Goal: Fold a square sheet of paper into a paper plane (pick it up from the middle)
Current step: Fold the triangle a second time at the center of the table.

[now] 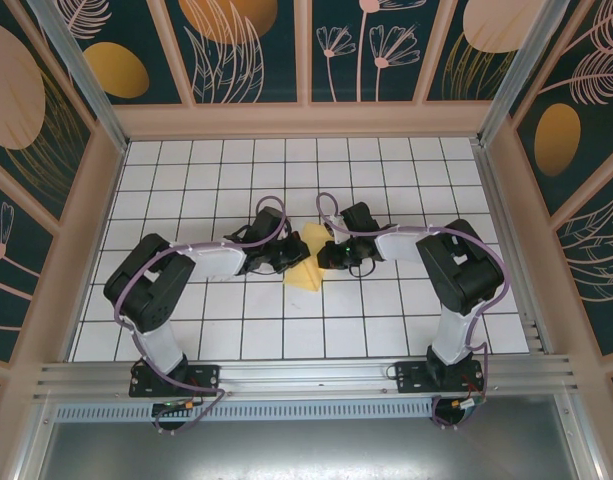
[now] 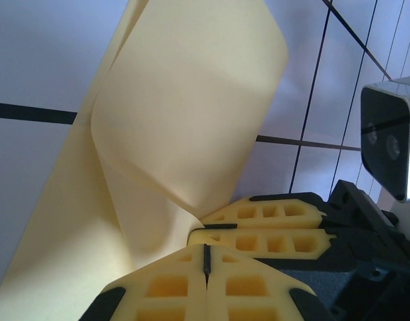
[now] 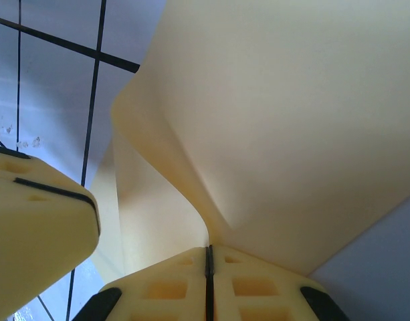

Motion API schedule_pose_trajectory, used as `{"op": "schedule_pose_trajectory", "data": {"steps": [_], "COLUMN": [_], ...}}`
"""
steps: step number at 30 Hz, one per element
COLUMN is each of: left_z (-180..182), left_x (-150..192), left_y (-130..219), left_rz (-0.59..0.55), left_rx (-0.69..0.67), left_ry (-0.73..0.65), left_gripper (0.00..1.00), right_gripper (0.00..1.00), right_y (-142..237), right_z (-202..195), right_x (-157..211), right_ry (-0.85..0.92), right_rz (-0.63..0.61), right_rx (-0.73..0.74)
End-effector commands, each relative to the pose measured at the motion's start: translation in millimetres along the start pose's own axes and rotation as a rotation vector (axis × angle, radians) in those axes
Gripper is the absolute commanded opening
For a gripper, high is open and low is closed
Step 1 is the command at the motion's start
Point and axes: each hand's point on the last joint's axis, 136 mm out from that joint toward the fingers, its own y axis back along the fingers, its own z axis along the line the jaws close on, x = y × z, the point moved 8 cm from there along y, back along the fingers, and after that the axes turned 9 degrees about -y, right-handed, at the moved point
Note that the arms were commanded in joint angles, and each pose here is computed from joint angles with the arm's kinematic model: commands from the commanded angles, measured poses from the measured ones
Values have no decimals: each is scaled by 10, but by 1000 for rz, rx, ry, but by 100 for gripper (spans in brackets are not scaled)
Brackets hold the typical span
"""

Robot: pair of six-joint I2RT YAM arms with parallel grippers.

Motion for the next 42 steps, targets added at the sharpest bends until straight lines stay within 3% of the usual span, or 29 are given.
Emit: {"op": "schedule_pose_trajectory", "data": {"steps": [1, 19, 25, 28, 30, 35, 42], "left_z": [-6, 461, 495, 484, 488, 487, 476], "left_x": [7, 208, 228, 219, 220, 222, 216], "left_y": [-61, -238, -250, -247, -248, -248, -247], "left_rz": [13, 82, 86, 83, 83, 85, 85], "left_rx": [22, -143, -153, -152, -154, -151, -148], "left_ry": [7, 59, 55, 51, 52, 51, 48], "left_gripper": [0, 0, 0, 0, 0, 0, 0], "right_gripper": [10, 13, 34, 35, 32, 9, 5], "right_y": [-50, 76, 420, 534, 557, 445, 190], "right_z": [-102, 36, 241, 295, 343, 475, 538], "right_x": [28, -39, -111, -45, 25, 172, 250], "right_ry": [-11, -6, -9, -24, -41, -55, -73], "right_rz": [16, -27, -145, -165, -148, -87, -16], "right_rx": [46, 12, 25, -7, -82, -157, -132]}}
